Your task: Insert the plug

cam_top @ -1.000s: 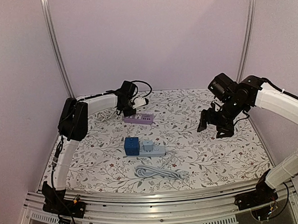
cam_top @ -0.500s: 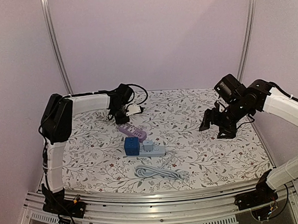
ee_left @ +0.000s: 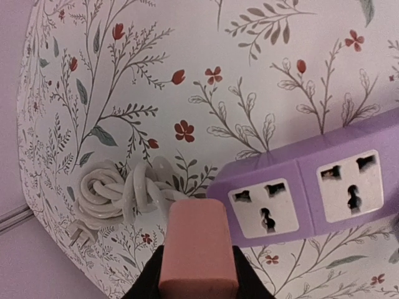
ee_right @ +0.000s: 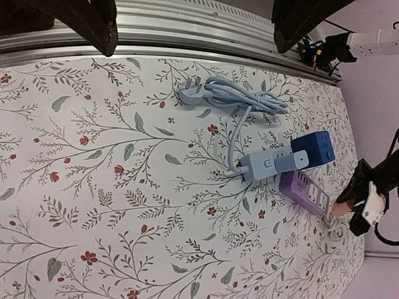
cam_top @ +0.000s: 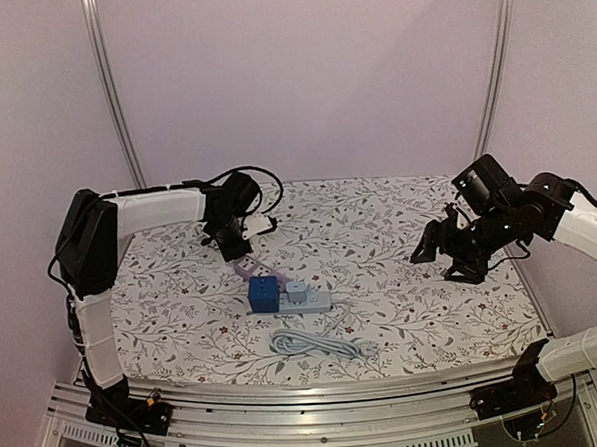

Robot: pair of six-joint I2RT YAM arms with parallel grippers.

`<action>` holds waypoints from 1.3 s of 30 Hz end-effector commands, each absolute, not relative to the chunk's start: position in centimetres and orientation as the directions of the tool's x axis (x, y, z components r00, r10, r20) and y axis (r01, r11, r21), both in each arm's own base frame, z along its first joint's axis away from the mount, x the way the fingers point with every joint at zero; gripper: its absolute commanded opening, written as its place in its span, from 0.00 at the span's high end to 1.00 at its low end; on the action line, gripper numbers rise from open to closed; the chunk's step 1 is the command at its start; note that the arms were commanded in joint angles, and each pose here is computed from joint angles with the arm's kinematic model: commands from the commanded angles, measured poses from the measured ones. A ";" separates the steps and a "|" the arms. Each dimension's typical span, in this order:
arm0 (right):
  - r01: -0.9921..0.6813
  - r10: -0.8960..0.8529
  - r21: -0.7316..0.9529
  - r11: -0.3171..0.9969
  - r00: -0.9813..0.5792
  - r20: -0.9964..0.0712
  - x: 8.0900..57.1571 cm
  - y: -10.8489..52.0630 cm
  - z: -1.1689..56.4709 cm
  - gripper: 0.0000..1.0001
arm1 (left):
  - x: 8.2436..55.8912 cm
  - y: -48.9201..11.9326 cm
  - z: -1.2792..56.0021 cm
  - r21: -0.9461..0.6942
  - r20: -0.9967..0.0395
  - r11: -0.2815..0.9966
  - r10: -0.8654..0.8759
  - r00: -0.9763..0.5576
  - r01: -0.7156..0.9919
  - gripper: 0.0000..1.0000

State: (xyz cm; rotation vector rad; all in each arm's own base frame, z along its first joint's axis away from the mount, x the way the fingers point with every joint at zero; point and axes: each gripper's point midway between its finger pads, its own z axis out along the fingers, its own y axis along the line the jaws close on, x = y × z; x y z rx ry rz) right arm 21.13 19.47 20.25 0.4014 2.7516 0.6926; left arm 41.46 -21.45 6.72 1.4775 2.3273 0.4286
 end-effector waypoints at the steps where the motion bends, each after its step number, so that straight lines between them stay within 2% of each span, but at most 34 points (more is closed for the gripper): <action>1: 0.221 0.363 0.496 0.840 -0.907 -0.212 20.5 18.2 20.1 0.16 | 40.5 -21.9 9.8 0.408 -0.200 0.498 0.866 -0.458 0.765 1.00; 6: 0.227 0.377 0.502 0.835 -0.900 -0.220 19.6 17.2 20.2 0.16 | 39.4 -22.9 11.9 0.334 -0.248 0.532 0.846 -0.472 0.778 1.00; 10: 0.236 0.389 0.498 0.834 -0.893 -0.228 18.8 16.3 20.3 0.16 | 37.4 -22.8 11.7 0.271 -0.200 0.460 0.886 -0.418 0.845 1.00; 15: 0.253 0.412 0.500 0.828 -0.880 -0.236 18.1 15.3 20.3 0.16 | 36.5 -23.3 11.9 0.213 -0.171 0.430 0.901 -0.400 0.878 1.00; 18: 0.264 0.426 0.506 0.821 -0.873 -0.237 17.6 14.8 20.3 0.16 | 36.7 -22.9 11.3 0.254 -0.126 0.338 0.940 -0.316 0.906 1.00; 23: 0.284 0.441 0.502 0.817 -0.868 -0.227 16.7 14.0 20.4 0.16 | 37.2 -22.6 10.3 0.296 -0.045 0.057 0.998 -0.046 0.954 1.00; 29: 0.308 0.448 0.478 0.822 -0.868 -0.212 15.8 13.2 20.0 0.17 | 39.4 -25.0 11.1 0.289 -0.128 -0.084 0.984 0.125 0.954 1.00; 35: 0.334 0.460 0.462 0.822 -0.866 -0.193 15.6 13.0 19.9 0.17 | 38.4 -26.5 9.9 0.215 -0.193 -0.255 0.935 0.297 0.943 1.00; 39: 0.358 0.480 0.462 0.812 -0.859 -0.179 15.6 13.0 19.9 0.17 | 37.9 -26.9 9.4 0.194 -0.233 -0.311 0.907 0.352 0.930 1.00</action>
